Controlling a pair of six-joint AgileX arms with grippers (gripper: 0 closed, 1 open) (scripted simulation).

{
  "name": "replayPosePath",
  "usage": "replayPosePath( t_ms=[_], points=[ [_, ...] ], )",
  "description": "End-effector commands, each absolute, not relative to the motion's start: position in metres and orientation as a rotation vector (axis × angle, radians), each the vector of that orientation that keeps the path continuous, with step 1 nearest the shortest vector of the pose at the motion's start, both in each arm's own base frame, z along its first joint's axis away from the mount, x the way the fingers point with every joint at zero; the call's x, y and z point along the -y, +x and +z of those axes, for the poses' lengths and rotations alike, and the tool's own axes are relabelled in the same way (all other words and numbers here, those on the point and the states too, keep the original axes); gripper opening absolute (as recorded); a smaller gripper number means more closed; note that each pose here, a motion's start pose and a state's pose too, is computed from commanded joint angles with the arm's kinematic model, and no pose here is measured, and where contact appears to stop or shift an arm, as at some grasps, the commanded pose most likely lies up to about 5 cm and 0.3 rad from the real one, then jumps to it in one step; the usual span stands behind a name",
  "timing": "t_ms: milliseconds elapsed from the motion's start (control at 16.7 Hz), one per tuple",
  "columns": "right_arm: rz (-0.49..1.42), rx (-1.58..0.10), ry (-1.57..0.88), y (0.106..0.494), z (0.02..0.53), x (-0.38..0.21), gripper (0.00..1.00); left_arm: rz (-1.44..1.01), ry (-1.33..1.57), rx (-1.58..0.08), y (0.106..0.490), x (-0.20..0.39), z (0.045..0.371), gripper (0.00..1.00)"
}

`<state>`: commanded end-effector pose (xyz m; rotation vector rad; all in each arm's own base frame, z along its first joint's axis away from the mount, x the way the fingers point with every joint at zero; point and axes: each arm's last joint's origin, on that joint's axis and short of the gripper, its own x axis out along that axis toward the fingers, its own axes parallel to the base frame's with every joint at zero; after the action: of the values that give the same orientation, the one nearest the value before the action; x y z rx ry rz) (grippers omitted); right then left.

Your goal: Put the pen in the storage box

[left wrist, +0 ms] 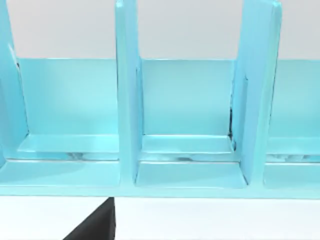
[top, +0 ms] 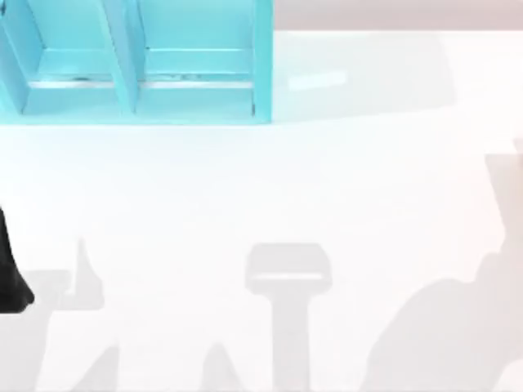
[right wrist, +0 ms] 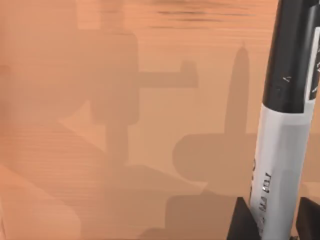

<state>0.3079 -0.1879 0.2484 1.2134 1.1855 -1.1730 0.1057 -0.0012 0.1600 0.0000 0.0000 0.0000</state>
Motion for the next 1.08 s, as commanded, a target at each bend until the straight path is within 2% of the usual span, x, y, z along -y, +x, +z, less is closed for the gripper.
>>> replayPosePath(
  t_ms=[420, 780, 1080],
  points=[
    [-1.177, -1.187, 1.215, 0.309, 0.245, 0.187, 0.00, 0.000, 0.000, 0.000, 0.106, 0.001, 0.160, 1.00],
    [-1.199, -1.238, 1.170, 0.314, 0.207, 0.164, 0.00, 0.000, 0.000, 0.000, 0.106, 0.001, 0.160, 1.00],
    [-1.185, -1.187, 1.214, 0.310, 0.190, 0.163, 0.00, 0.000, 0.000, 0.000, 0.106, 0.001, 0.160, 1.00]
  ],
)
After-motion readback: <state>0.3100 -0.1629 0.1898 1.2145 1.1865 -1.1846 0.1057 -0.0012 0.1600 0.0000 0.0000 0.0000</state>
